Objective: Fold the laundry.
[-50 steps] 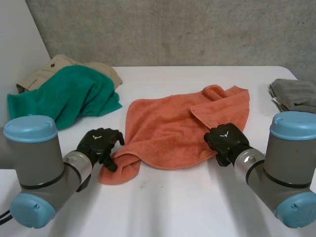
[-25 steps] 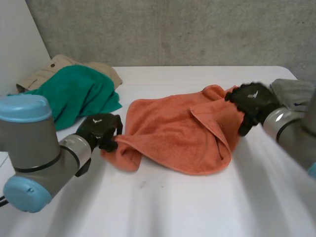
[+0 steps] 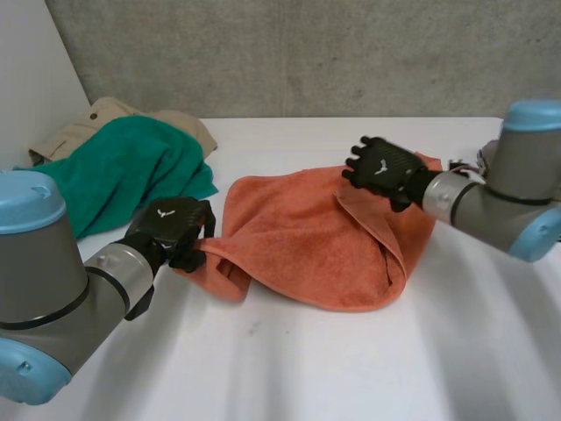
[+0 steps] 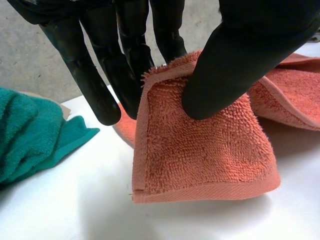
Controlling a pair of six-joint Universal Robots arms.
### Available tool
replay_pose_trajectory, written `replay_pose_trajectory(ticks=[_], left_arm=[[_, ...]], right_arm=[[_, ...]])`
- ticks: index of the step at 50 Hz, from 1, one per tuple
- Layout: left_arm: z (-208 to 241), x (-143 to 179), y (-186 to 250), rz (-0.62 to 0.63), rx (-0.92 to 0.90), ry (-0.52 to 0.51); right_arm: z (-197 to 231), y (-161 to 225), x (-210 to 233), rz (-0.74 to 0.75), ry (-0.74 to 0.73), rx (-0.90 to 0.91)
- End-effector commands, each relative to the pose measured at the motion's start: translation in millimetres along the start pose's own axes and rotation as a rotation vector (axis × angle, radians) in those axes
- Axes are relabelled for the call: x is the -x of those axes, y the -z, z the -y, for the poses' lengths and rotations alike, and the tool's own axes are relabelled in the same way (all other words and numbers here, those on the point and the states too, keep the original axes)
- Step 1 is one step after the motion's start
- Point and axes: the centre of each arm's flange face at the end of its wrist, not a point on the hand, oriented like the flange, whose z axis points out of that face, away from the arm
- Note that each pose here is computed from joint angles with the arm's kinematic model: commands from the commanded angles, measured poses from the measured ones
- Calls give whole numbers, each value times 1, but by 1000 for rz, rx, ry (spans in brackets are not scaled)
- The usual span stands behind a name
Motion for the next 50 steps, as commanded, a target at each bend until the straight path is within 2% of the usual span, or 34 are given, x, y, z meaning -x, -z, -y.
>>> replay_pose_trajectory(ticks=[1,10,13,17,21,25,26,30,33,38,40,44,50], left_arm=[[1,0,0,-2,-4,0],[3,0,0,1,-13,-1],[6,2,0,7,-21,-2],[20,7,3,26,-69,-5],[49,22,10,75,-160,-23],[82,37,24,135,-264,-95],[91,40,29,150,-298,-125],[98,43,37,162,-323,-173],[91,38,37,144,-304,-178],[54,32,26,111,-189,-158],[45,28,22,96,-162,-156],[32,15,22,57,-129,-160],[25,6,27,31,-112,-162]], right_arm=[[-17,-34,33,30,114,-39],[-24,-59,52,13,212,-68],[-22,-59,43,-19,236,-56],[0,-45,9,-94,259,-13],[16,-19,-35,-195,232,53],[21,21,-81,-310,131,147],[19,43,-99,-360,87,184],[13,89,-120,-428,14,255],[9,100,-109,-402,-34,290],[20,90,-76,-298,-66,259],[30,81,-68,-274,-56,218],[53,46,-35,-135,-37,22],[65,10,7,19,-40,-112]])
